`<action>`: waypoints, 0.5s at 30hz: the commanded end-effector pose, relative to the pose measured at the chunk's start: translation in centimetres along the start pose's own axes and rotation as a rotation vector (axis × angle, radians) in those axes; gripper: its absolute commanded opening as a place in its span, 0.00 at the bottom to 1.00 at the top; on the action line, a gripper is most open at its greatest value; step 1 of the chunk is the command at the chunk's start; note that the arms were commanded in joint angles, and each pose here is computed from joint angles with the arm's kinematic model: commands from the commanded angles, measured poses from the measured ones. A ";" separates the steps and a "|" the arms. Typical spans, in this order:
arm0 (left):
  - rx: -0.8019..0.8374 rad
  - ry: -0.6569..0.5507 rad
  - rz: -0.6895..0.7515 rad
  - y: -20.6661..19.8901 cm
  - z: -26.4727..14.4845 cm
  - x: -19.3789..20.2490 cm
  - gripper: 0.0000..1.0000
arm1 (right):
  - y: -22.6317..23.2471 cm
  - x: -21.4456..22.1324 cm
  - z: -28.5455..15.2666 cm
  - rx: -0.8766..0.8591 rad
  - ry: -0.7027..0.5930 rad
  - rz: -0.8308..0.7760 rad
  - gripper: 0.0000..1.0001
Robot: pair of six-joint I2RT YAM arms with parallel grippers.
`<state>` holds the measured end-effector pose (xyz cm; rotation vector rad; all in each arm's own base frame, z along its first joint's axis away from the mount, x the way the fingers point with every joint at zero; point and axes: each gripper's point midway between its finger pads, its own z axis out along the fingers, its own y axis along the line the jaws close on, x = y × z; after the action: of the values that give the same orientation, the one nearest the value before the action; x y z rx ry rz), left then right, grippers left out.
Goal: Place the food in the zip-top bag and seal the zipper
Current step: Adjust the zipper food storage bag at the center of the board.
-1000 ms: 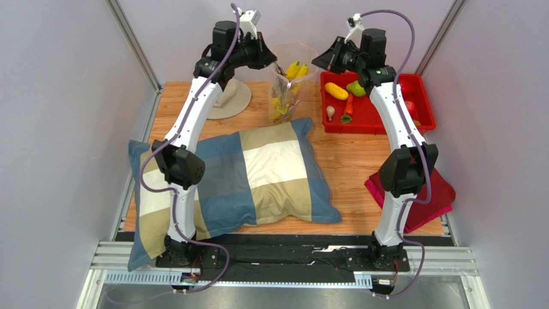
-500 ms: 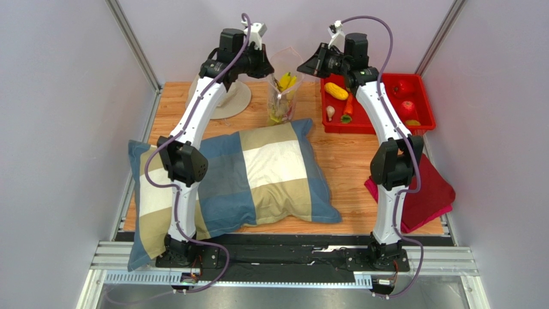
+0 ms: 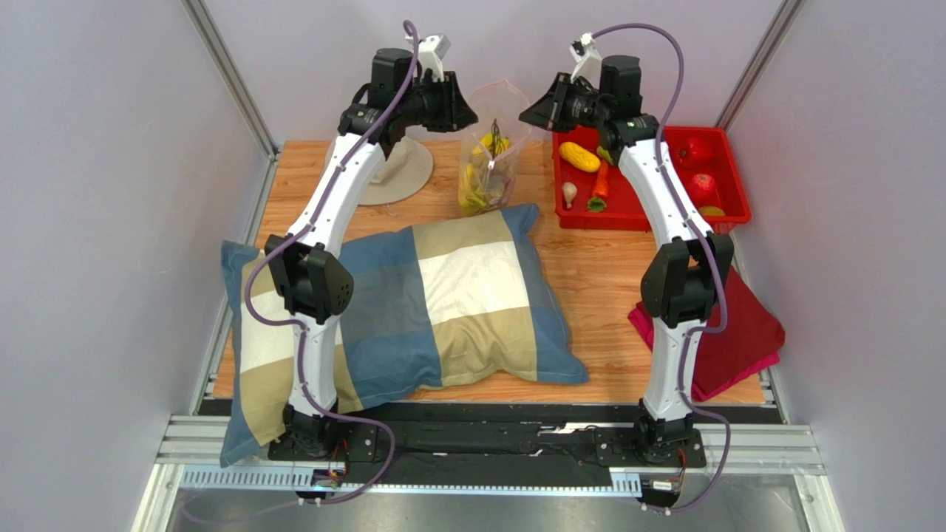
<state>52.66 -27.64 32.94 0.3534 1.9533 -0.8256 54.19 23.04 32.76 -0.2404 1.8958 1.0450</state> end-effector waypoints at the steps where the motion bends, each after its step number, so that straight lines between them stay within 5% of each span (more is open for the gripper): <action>1: 0.058 -0.073 -0.044 -1.8 -1.2 -2.6 0.41 | 0.9 -0.9 -0.5 -0.031 -0.018 -0.043 0.00; 4: 0.080 -0.071 -0.052 -2.3 -1.5 -2.8 0.43 | 1.2 -1.2 -0.6 -0.040 -0.023 -0.048 0.00; 11: 0.134 -0.058 -0.065 -3.2 -1.3 -2.6 0.13 | 1.8 -1.4 -0.8 -0.065 -0.026 -0.046 0.00; 15: 0.138 -0.069 -0.065 -3.3 -1.1 -3.0 0.08 | 2.1 -1.3 -0.9 -0.079 -0.023 -0.059 0.00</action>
<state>51.82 -28.68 34.01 0.3121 1.9504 -0.9696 53.79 23.18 32.68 -0.2597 1.9014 1.0695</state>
